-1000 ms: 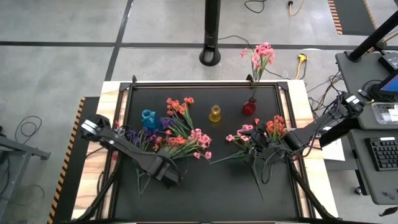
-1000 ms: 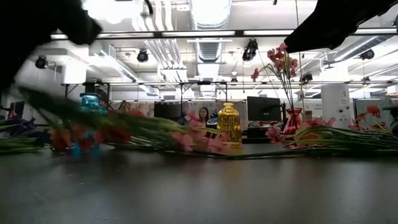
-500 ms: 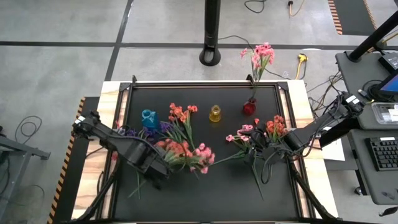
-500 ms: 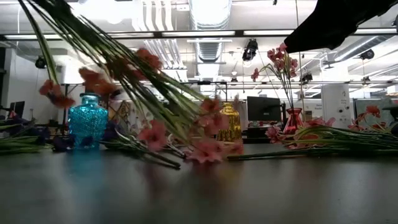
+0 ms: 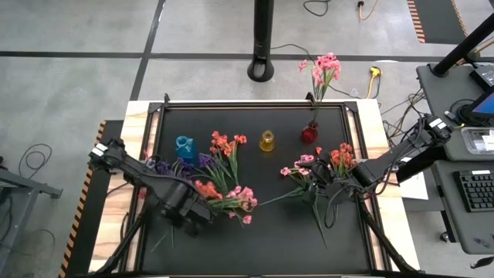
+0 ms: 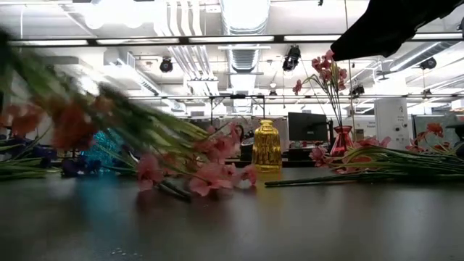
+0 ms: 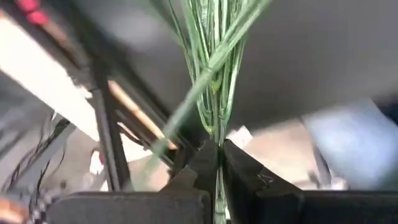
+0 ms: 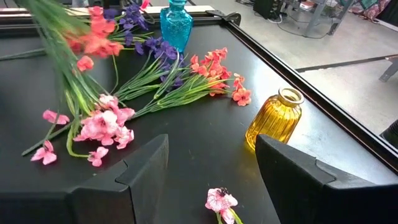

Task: Sort flowers into vase by color
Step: Put the bottom left orange flowers into the yellow flower vase

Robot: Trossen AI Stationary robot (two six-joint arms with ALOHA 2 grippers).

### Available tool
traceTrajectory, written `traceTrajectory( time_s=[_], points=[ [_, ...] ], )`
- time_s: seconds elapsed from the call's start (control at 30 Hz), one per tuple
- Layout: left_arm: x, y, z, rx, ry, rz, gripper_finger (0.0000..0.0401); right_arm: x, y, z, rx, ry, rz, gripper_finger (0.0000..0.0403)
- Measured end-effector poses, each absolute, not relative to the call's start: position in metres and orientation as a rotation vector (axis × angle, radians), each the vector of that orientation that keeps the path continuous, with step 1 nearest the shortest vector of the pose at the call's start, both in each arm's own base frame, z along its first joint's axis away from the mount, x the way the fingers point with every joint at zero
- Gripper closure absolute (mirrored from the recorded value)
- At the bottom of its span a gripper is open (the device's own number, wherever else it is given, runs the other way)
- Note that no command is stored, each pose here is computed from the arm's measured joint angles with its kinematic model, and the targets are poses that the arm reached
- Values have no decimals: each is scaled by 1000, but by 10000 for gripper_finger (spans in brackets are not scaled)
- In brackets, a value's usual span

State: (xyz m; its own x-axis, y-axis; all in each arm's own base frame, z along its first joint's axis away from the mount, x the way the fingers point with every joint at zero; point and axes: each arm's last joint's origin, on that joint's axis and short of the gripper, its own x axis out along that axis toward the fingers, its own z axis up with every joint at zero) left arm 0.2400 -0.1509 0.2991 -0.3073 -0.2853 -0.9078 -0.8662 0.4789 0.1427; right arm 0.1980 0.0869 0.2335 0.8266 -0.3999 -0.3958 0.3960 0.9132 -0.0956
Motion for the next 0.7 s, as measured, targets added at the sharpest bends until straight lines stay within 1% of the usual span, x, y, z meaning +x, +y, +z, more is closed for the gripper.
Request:
traceTrajectory(
  time_s=[0.03,0.1,0.2,0.33,0.43,0.5,0.63,0.7],
  points=[
    [238,-150,290,-972,1876,855,401,198,87,234,-9,421,-423,170],
    [232,-150,276,-993,2002,871,401,198,87,234,-11,422,-422,170],
    [225,-156,267,-975,2125,774,401,198,87,234,-16,422,-421,170],
    [233,-163,264,-981,2101,511,401,198,87,234,-15,422,-421,170],
    [235,-164,265,-974,2096,437,401,198,87,234,-17,420,-426,170],
    [238,-166,269,-939,2065,332,401,198,87,234,-17,420,-428,170],
    [245,-170,286,-883,1990,148,401,198,87,234,-17,420,-427,170],
    [249,-171,301,-871,1930,87,401,198,87,234,-17,421,-426,170]
  ],
)
